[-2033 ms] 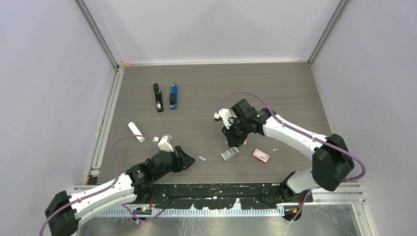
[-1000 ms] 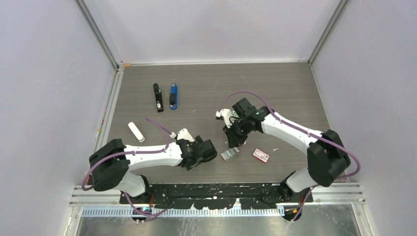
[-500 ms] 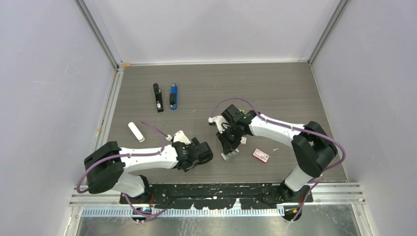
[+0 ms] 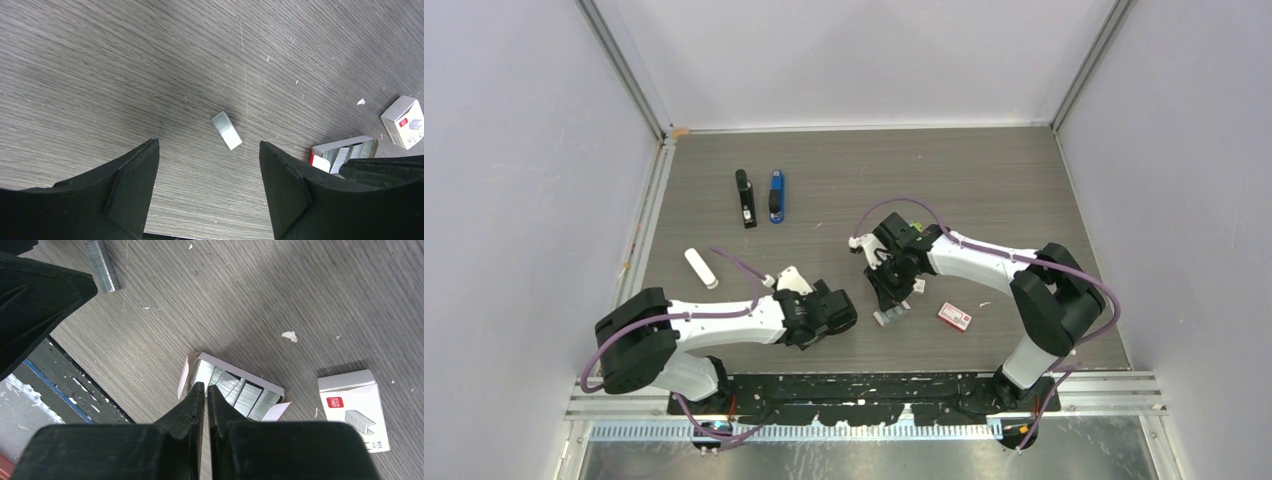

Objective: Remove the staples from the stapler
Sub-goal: Adjust the staple in the staple box.

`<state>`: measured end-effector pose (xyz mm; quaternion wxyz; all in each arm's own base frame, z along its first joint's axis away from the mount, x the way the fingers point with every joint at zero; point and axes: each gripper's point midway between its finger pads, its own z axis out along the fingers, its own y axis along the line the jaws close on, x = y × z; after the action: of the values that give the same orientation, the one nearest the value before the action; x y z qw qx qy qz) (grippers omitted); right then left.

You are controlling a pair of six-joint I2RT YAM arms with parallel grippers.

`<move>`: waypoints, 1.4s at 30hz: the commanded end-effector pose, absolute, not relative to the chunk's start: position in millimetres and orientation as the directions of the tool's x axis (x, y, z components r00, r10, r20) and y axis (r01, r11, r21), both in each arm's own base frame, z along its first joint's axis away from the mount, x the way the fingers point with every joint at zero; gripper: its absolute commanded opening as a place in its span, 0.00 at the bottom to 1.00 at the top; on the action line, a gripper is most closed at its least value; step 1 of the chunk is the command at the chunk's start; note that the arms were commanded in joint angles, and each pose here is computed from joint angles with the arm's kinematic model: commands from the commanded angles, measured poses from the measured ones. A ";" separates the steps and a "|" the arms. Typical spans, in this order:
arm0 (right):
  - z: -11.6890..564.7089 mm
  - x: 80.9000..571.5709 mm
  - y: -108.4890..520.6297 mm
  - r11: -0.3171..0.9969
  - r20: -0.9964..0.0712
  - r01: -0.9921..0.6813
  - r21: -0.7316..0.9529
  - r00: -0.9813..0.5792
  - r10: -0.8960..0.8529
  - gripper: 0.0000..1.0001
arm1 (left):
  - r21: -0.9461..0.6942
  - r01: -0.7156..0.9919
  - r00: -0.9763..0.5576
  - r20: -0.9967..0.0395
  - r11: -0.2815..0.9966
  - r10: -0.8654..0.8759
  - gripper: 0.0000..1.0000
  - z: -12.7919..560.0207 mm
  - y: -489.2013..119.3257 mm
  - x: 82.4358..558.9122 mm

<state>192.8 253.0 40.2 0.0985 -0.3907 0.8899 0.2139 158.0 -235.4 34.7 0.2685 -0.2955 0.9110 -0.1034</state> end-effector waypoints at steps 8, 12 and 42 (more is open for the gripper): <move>46.9 200.1 267.7 0.591 -0.372 -0.750 0.296 -0.661 -0.652 0.13 | -0.392 -0.485 -0.647 -0.439 0.781 -0.623 0.74 41.1 -232.3 162.2; 44.5 199.8 267.6 0.597 -0.359 -0.744 0.300 -0.668 -0.652 0.13 | -0.394 -0.486 -0.647 -0.439 0.780 -0.624 0.74 40.8 -231.3 161.9; 37.8 198.6 265.5 0.610 -0.328 -0.744 0.273 -0.668 -0.669 0.13 | -0.408 -0.491 -0.638 -0.433 0.770 -0.636 0.74 40.0 -225.9 160.0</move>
<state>189.8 257.7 28.1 0.0777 -0.3973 0.8934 0.1949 154.9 -228.0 34.1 0.2686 -0.3066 0.9055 -0.1181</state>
